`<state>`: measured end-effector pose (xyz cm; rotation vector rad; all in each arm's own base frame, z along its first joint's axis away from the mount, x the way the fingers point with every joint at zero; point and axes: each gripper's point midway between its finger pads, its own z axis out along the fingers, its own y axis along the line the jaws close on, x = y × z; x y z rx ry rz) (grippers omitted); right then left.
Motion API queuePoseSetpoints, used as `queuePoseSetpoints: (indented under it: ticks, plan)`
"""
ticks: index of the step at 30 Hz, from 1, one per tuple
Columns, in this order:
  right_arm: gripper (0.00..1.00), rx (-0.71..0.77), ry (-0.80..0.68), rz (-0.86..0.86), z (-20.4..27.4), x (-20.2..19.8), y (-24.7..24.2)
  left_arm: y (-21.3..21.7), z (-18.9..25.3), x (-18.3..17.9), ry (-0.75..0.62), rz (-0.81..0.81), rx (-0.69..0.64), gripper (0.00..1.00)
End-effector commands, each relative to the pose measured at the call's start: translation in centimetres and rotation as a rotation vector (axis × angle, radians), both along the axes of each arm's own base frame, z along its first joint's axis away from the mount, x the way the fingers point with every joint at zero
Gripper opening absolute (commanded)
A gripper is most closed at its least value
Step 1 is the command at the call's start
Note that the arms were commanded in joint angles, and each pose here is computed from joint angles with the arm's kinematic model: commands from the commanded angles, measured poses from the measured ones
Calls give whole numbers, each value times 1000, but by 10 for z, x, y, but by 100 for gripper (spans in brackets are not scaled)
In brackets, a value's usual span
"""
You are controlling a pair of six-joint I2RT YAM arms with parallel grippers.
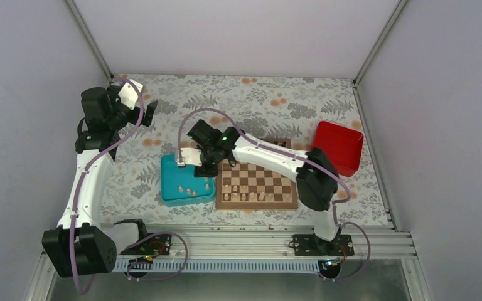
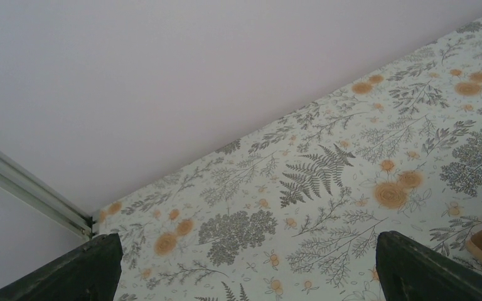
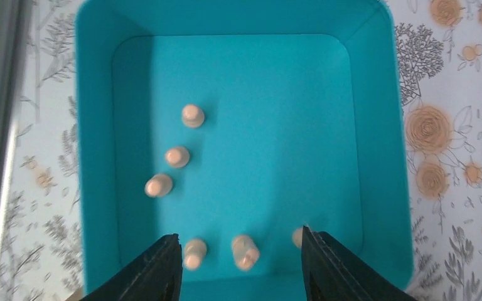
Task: Set up the chess pieces on the board
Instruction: Pick up the chess piece from the storage box.
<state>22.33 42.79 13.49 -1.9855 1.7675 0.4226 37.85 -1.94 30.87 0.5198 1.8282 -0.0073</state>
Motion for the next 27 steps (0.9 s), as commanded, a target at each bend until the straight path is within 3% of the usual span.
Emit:
queuePoseSetpoints:
  ticks: [1,14,27]
  plan:
    - [48,-41,-62,11,-4,11,18,-2,13,-3,-25,-16,-10,100]
    - [40,-349,-73,-63,-54,28,-10,-1,16,-5,-34,-9,-9,100]
    - [38,-442,-6,-45,-81,14,-20,-6,16,-6,-32,-33,-18,100]
